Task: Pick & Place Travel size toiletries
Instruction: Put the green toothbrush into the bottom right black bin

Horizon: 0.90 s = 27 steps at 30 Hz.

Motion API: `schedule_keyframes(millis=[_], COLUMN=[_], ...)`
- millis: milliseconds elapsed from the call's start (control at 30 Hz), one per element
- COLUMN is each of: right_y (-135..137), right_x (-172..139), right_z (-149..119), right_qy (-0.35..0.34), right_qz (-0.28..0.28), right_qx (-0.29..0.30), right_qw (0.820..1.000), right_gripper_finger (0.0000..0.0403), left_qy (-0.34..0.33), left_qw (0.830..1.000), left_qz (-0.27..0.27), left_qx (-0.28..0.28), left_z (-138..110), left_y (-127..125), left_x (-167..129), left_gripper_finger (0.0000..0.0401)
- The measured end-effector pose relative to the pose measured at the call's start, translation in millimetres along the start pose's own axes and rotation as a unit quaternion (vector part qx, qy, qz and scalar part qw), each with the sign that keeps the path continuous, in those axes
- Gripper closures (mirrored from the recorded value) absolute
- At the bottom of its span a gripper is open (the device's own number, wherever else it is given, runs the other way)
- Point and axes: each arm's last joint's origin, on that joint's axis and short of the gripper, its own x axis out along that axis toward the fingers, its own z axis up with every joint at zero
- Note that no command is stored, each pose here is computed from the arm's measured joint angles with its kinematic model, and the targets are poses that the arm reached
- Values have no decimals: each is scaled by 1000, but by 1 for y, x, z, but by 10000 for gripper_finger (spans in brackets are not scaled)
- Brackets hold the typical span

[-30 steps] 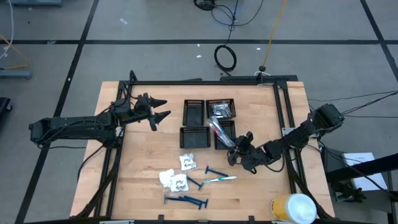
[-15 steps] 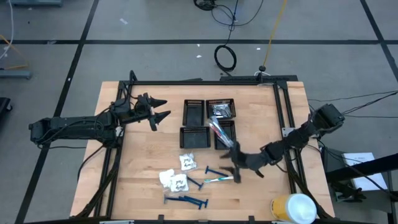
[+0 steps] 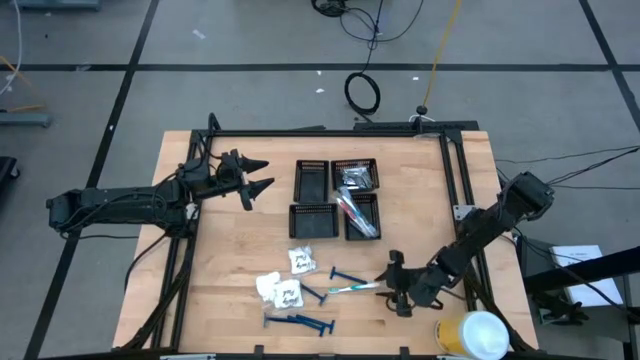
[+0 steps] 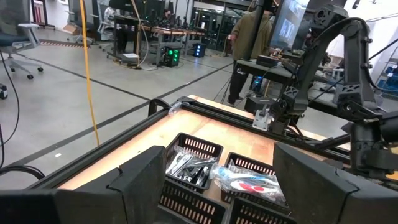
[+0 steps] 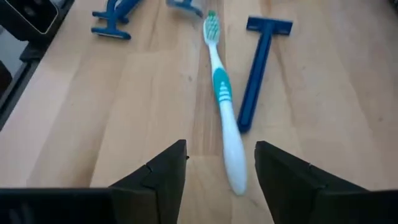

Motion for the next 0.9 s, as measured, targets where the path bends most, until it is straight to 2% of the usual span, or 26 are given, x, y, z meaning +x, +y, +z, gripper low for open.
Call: schedule_keyframes(millis=[167, 467, 600, 767, 900], right_y=[-3, -7, -7, -7, -4], right_x=[13, 26, 26, 26, 26], right_z=[-12, -17, -18, -19, -19], right_qy=[23, 16, 21, 31, 39], right_qz=[-19, -33, -36, -23, 6], right_qx=[-4, 6, 3, 3, 9], right_qw=[1000, 999, 999, 999, 999], right_gripper_finger=[235, 246, 283, 360, 369], left_qy=[0, 0, 0, 0, 0], left_qw=[1000, 1000, 1000, 1000, 1000], left_qz=[0, 0, 0, 0, 0], left_qx=[0, 0, 0, 0, 0], left_z=[0, 0, 0, 0, 0], left_y=[0, 0, 0, 0, 0], left_x=[0, 0, 0, 0, 0], left_gripper_finger=[116, 116, 116, 116, 116])
